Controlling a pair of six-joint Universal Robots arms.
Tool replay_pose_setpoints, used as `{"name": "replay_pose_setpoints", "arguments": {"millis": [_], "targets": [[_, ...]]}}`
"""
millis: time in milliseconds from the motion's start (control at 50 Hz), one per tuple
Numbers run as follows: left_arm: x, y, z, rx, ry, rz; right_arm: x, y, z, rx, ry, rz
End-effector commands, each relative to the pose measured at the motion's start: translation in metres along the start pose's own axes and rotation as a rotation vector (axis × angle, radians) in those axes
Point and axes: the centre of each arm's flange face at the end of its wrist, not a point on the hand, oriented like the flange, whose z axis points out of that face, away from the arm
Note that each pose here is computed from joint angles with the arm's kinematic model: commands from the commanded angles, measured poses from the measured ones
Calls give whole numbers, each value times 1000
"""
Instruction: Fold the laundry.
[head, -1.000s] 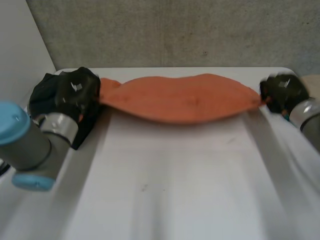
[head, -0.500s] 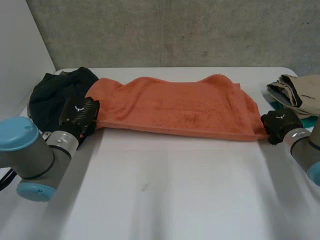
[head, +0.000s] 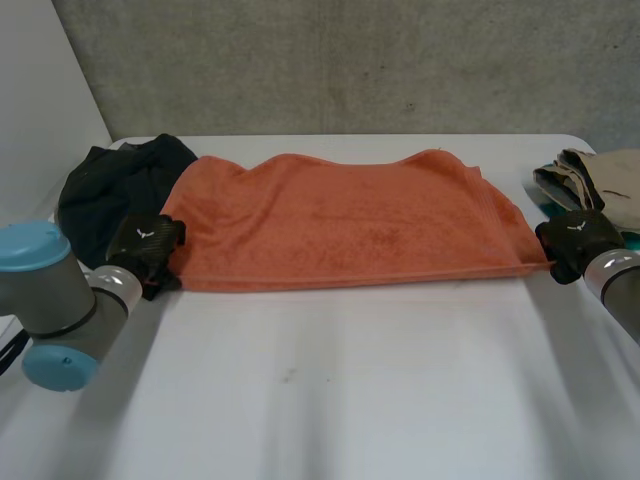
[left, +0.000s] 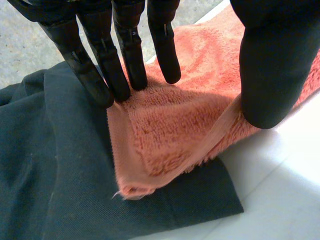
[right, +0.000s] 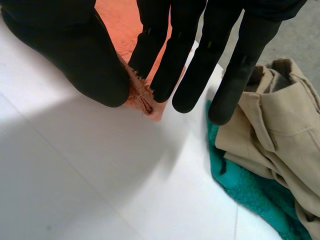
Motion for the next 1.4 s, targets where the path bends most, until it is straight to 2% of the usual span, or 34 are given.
{"name": "replay_pose_setpoints", "arguments": {"millis": [20, 180, 320, 440, 500, 640, 720, 860, 920, 1020, 1100, 1260, 1400], "targets": [[-5, 2, 0, -9, 2, -3, 6, -1, 2, -1, 18, -4], [-6, -1, -6, 4, 13, 54, 9, 0, 3, -14, 38, -6], [-9, -10, -24, 20, -6, 181, 8, -4, -7, -48, 8, -4], [-4, -22, -78, -31, 24, 238, 21, -5, -41, -158, -86, -71], [1, -28, -115, -90, 78, 261, 28, -3, -69, -243, -196, -150], [4, -29, -182, -331, 226, 210, 49, -1, -134, -459, -449, -296], [5, -31, -197, -416, 286, 178, 55, -4, -133, -435, -405, -311], [1, -42, -159, -297, 258, 228, 47, -5, -91, -292, -277, -309], [0, -51, -124, -200, 197, 233, 42, -8, -76, -232, -227, -308], [-8, -73, -52, -30, 27, 226, 35, -13, -33, -101, -99, -301], [-5, -83, -12, 41, -43, 224, 29, -16, -6, -29, -23, -316], [13, -89, 48, 105, -80, 293, 27, -23, 40, 89, 113, -365], [25, -81, 76, 124, -73, 356, 24, -23, 75, 135, 187, -384]]}}
